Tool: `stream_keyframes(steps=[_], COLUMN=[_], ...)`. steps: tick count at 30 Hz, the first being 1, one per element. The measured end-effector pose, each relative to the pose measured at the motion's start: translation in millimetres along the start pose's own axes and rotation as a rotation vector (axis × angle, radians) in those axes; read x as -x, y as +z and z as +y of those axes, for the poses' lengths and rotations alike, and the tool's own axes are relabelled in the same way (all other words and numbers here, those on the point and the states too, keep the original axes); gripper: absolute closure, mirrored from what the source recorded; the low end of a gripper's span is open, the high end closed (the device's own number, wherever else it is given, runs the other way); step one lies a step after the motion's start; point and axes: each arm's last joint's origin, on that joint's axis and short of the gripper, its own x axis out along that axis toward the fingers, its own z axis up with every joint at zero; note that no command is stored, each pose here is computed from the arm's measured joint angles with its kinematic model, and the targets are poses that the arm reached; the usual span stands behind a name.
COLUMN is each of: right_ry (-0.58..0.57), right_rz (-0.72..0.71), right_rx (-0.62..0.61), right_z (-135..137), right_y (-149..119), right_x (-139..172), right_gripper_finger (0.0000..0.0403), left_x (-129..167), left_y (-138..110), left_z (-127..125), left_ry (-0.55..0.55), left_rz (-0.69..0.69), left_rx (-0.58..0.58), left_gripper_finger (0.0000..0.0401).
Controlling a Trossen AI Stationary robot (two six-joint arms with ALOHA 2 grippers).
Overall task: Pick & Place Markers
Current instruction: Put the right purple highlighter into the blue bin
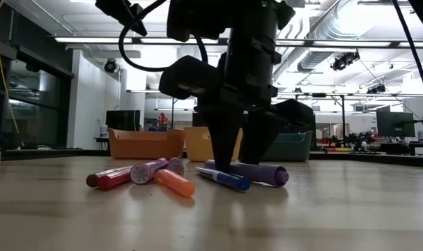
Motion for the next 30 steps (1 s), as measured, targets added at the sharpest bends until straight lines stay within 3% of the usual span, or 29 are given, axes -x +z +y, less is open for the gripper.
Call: stream_keyframes(steps=[6, 13, 21, 30], right_ry=[-0.015, -0.029, -0.018, -0.041], right_rz=[-0.011, -0.007, 0.004, -0.066], right_rx=[0.062, 0.125, 0.137, 0.117], right_z=[-2, -3, -4, -13], right_y=[-1, -2, 1, 5], right_x=[-1, -1, 1, 27], right_gripper_finger=[0.028, 0.0349, 0.0349, 0.0349], left_x=[0, 0, 0, 0], left_y=[0, 0, 0, 1], left_z=[0, 0, 0, 1], left_ry=[0.002, 0.002, 0.003, 0.003], left_rz=[-0.004, -0.004, -0.004, -0.015], left_rx=[-0.001, -0.001, -0.001, 0.012], left_gripper_finger=[0.0224, 0.0224, 0.0224, 0.0224])
